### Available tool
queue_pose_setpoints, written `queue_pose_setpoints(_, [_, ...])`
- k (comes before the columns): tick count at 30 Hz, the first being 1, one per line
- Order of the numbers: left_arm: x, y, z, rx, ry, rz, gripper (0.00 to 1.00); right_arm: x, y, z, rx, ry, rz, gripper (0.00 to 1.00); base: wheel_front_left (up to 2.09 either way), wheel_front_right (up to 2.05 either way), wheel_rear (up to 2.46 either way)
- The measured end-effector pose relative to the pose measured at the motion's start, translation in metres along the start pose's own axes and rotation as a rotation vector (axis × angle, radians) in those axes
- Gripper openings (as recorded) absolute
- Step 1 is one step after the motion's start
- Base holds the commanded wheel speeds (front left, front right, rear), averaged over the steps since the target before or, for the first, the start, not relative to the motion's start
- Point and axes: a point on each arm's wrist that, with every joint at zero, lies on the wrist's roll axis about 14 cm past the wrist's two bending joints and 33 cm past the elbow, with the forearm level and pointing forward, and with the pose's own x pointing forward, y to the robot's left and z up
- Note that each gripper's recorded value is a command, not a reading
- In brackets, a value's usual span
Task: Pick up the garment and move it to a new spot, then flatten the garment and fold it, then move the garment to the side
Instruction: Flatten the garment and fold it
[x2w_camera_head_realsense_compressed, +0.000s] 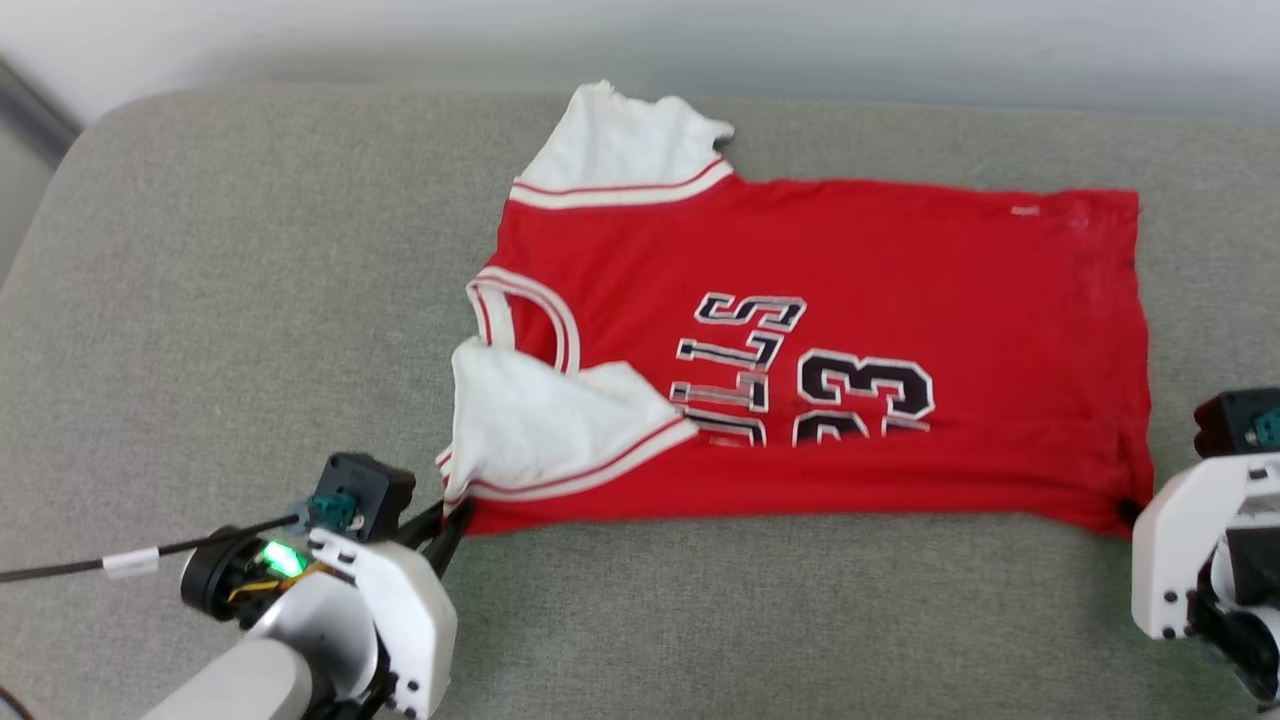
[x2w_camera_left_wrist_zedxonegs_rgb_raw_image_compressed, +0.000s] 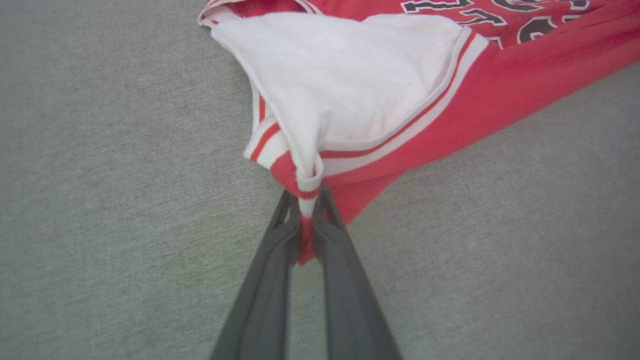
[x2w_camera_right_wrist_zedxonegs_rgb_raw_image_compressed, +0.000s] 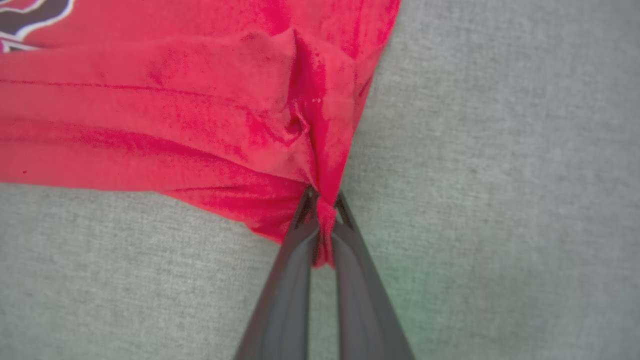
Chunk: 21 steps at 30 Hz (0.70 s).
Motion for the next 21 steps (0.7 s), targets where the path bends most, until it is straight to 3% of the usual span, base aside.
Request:
queue_pose_setpoints(3, [-0.010,0.004,-0.011,0.034,0.025,0.017,0.00,-0.015,-0.005,-0.009,0.001,-0.002,-0.003,0.00,0.00,0.00,0.00])
queue_pose_setpoints(12, [-0.038,-0.017,-0.043,-0.019,0.080,-0.013,0.00,-0.066,-0.024,-0.036,0.002,0.010,-0.034,0.00,0.00,0.00,0.00])
queue_pose_setpoints(21, [-0.041,-0.038,-0.069,-0.081,0.144,-0.068,0.00,-0.069,-0.013,-0.068,0.043,0.084,-0.007,0.00,0.00,0.00,0.00])
